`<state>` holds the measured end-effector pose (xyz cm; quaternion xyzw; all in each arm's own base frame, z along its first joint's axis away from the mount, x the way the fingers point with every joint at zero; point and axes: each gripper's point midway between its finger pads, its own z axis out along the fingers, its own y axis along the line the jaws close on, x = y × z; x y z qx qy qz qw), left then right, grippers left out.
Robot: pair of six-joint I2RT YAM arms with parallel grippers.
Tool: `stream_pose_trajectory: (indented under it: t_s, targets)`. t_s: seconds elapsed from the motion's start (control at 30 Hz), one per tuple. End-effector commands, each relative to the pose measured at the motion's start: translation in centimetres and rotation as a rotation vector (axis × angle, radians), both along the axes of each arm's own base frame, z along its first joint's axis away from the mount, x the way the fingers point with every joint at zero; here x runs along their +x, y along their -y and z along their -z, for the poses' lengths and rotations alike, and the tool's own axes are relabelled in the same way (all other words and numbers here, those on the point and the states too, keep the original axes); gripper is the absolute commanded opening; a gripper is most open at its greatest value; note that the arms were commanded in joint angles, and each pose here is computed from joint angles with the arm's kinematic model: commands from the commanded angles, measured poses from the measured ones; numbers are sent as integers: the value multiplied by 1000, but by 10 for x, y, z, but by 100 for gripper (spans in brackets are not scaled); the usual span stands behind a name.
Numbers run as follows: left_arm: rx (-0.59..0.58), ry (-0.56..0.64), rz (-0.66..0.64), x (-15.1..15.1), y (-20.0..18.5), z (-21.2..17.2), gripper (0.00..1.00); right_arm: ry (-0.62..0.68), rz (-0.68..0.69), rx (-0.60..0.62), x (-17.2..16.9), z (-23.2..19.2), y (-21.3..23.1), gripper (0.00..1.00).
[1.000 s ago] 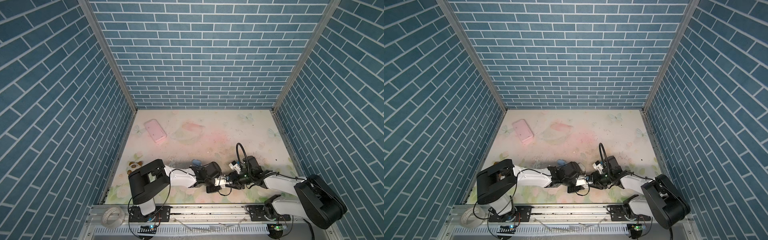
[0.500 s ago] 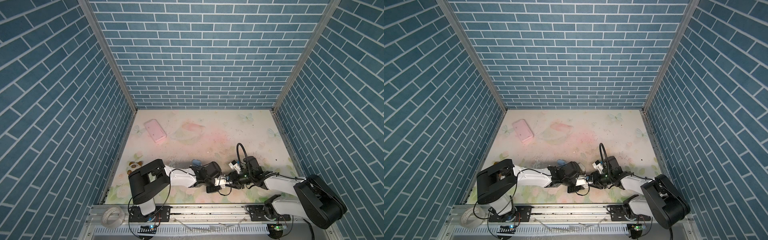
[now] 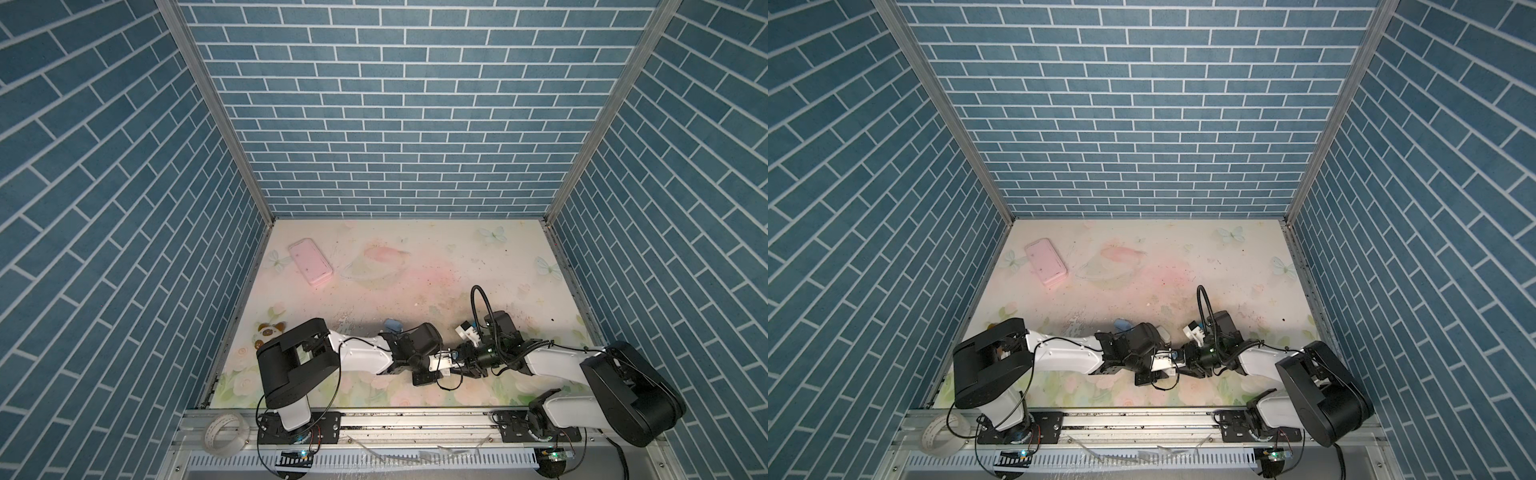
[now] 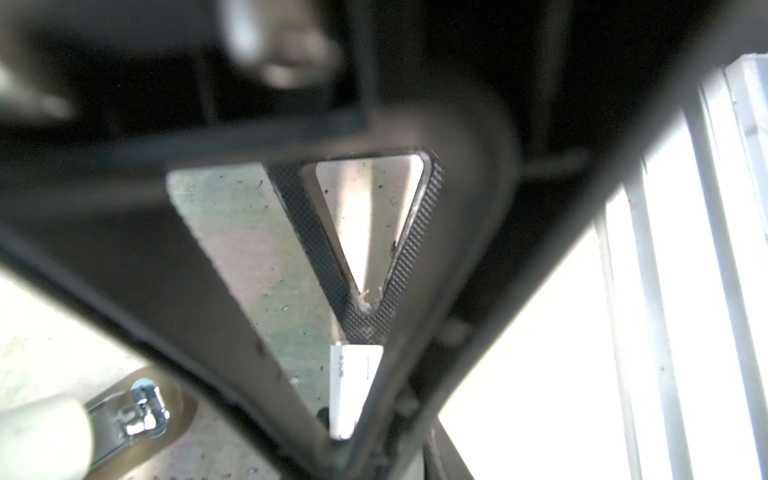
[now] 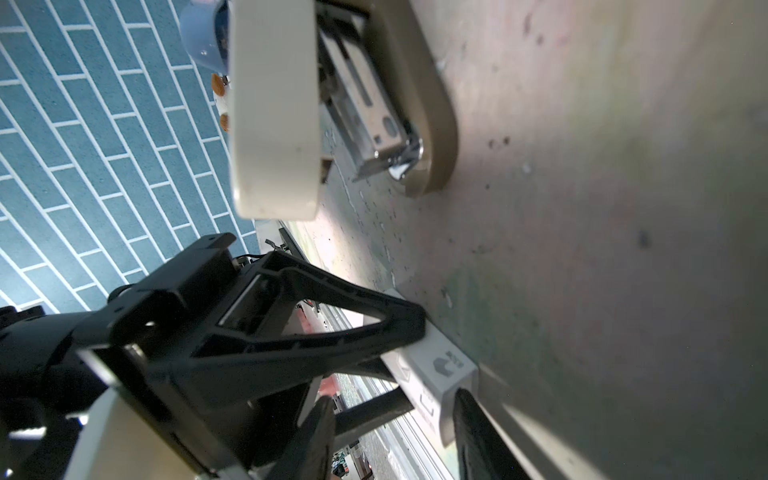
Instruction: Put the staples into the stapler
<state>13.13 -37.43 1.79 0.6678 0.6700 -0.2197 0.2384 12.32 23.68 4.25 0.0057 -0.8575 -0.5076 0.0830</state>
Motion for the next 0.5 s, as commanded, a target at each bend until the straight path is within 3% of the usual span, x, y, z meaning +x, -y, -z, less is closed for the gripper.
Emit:
stream_pose_trajectory:
  t_s: [0.0,0.47]
  targets:
    - [123,-14,-23,-4,-21,29,35,19,-56,92,5,-25,-16,47]
    - [126,-43,-1,-9,-20,31,36,6,-69,98,10,-22,-22,47]
